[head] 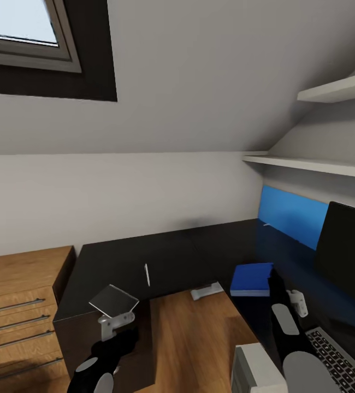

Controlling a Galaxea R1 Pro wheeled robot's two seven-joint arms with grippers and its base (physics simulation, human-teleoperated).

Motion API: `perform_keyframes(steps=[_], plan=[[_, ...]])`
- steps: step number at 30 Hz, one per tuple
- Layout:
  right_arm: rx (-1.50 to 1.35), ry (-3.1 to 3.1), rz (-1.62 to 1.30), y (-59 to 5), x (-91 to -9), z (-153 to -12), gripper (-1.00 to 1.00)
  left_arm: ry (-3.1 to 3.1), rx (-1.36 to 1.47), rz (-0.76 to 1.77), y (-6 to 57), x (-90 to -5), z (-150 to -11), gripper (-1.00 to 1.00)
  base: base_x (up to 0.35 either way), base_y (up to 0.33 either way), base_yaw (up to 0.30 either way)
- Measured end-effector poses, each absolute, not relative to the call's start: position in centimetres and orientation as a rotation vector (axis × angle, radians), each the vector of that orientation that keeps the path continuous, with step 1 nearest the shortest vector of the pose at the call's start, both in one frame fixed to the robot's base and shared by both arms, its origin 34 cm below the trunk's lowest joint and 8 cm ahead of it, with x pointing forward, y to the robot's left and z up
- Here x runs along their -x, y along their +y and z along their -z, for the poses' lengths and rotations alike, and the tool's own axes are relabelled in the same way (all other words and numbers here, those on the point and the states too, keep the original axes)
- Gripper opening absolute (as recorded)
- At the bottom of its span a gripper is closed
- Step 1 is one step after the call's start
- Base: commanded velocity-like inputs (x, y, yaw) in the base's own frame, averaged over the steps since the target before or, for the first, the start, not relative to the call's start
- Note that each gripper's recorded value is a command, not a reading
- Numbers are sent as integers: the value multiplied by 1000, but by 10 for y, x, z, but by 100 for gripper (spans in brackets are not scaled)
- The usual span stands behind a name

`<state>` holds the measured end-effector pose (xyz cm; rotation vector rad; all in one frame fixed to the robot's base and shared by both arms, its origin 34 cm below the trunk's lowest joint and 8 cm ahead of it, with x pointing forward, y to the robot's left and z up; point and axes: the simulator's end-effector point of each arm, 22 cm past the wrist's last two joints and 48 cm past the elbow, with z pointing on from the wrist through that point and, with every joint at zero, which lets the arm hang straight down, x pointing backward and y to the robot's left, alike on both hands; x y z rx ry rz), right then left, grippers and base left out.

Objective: In the bedroom, organize the workspace by keeping the computer under the desk, ensuring the monitor is on the desk, placing the keyboard on the desk next to the monitor, placing the mouse on the desk next to the keyboard, moving the folder from the swivel chair onto the desk next to the mouse, stacking the notebook on top of the folder with the pen on top of the notebook, and positioning the swivel chair next to the desk.

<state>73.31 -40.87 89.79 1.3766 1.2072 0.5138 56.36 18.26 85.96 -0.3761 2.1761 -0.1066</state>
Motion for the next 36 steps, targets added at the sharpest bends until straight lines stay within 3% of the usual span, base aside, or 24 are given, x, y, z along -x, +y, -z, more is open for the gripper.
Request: perform_keyframes(steps=[8, 29, 36], plan=[[-1375, 1203, -509, -412, -733, -899, 100, 2178, 364, 107, 180, -563, -859, 100, 0, -157, 0], [-1333, 1153, -516, -429, -735, -929, 100, 2184, 342, 116, 172, -562, -858, 100, 0, -6, 0], [-1125, 1314, -667, -368, -751, -960, 100, 2194, 340, 113, 171, -561, -854, 100, 0, 0, 0]])
